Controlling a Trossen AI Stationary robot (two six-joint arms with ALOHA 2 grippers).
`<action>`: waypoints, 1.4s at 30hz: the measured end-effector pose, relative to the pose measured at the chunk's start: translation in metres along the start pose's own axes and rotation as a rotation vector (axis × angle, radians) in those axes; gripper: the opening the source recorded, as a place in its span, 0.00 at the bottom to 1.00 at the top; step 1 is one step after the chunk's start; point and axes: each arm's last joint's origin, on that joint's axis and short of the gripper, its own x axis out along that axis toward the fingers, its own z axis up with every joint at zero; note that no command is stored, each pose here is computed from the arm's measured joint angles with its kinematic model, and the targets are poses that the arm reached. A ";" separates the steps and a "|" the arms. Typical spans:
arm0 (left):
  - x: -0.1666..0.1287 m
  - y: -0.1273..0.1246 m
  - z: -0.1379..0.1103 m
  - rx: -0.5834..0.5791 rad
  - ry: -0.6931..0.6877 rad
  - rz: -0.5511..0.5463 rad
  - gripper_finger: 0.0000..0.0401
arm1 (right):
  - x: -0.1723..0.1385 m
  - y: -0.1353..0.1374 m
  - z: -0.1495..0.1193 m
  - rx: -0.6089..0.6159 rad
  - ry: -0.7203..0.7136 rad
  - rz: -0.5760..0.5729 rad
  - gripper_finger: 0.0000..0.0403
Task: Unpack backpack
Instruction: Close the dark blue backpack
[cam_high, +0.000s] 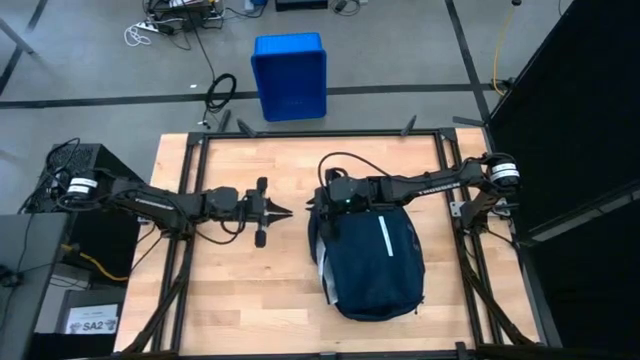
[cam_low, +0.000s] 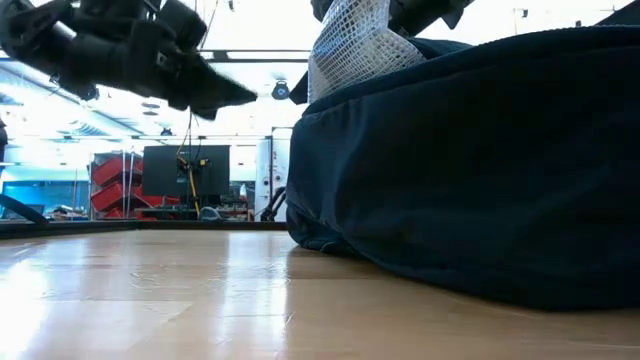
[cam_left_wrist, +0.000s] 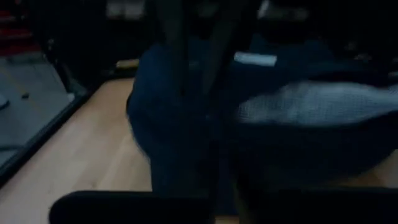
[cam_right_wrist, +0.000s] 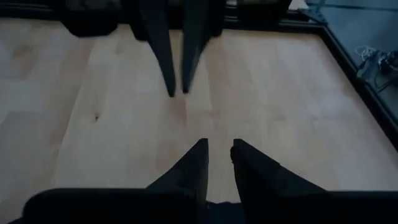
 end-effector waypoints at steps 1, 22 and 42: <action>0.001 0.000 -0.003 -0.007 0.019 0.002 0.05 | 0.000 0.000 0.001 -0.003 -0.009 0.000 0.13; 0.075 -0.006 -0.035 0.102 0.227 -0.003 0.50 | 0.000 -0.003 0.007 -0.002 -0.070 -0.007 0.13; 0.082 0.006 -0.036 0.122 0.242 0.059 0.02 | 0.000 -0.003 0.007 0.007 -0.068 -0.004 0.13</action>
